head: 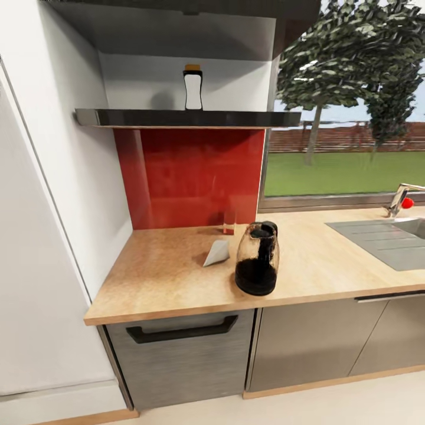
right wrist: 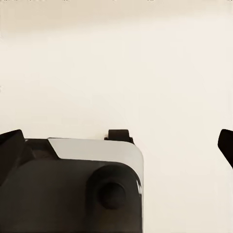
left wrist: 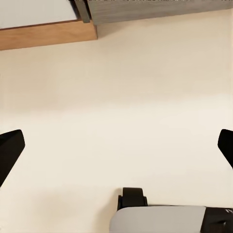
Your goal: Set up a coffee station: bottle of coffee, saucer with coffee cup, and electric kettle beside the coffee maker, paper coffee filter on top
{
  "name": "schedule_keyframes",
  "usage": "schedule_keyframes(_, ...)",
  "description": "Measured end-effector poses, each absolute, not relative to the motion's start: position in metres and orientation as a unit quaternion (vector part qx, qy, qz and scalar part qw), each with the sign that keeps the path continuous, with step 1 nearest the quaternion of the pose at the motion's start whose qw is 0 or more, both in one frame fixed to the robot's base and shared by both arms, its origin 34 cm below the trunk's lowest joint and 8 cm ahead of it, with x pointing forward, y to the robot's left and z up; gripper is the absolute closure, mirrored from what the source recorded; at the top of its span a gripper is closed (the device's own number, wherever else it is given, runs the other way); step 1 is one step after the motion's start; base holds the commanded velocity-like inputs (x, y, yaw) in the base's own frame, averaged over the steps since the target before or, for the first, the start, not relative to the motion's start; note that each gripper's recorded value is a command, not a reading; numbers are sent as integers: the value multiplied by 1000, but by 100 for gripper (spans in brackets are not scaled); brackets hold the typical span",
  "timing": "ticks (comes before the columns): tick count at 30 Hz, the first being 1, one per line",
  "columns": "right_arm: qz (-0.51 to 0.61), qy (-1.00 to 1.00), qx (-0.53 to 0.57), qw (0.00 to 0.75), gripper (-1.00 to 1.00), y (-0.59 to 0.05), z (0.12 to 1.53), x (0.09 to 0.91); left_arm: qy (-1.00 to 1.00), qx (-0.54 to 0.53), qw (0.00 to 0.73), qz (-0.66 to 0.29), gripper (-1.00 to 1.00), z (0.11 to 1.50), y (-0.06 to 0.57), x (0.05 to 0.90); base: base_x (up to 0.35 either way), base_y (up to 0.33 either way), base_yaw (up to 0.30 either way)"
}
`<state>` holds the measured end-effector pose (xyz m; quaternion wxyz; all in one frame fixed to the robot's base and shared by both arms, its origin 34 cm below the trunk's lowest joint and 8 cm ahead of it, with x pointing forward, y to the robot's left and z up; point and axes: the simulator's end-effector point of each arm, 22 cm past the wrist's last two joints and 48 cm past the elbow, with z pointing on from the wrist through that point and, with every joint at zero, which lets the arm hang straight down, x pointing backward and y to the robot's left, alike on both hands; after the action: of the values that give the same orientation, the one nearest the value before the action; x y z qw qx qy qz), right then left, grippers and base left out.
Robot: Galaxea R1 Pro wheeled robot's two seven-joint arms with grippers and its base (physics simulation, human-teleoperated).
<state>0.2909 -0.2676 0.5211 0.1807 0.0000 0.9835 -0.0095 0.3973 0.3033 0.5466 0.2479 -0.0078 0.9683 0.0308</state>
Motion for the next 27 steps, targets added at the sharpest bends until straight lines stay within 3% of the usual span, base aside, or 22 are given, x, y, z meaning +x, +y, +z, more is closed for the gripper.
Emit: schedule_keyframes(27, -8, 986, -6, 167, -100, -266, 554, 275, 968, -7, 247, 31, -100, 583, 303, 394, 0, 0, 0)
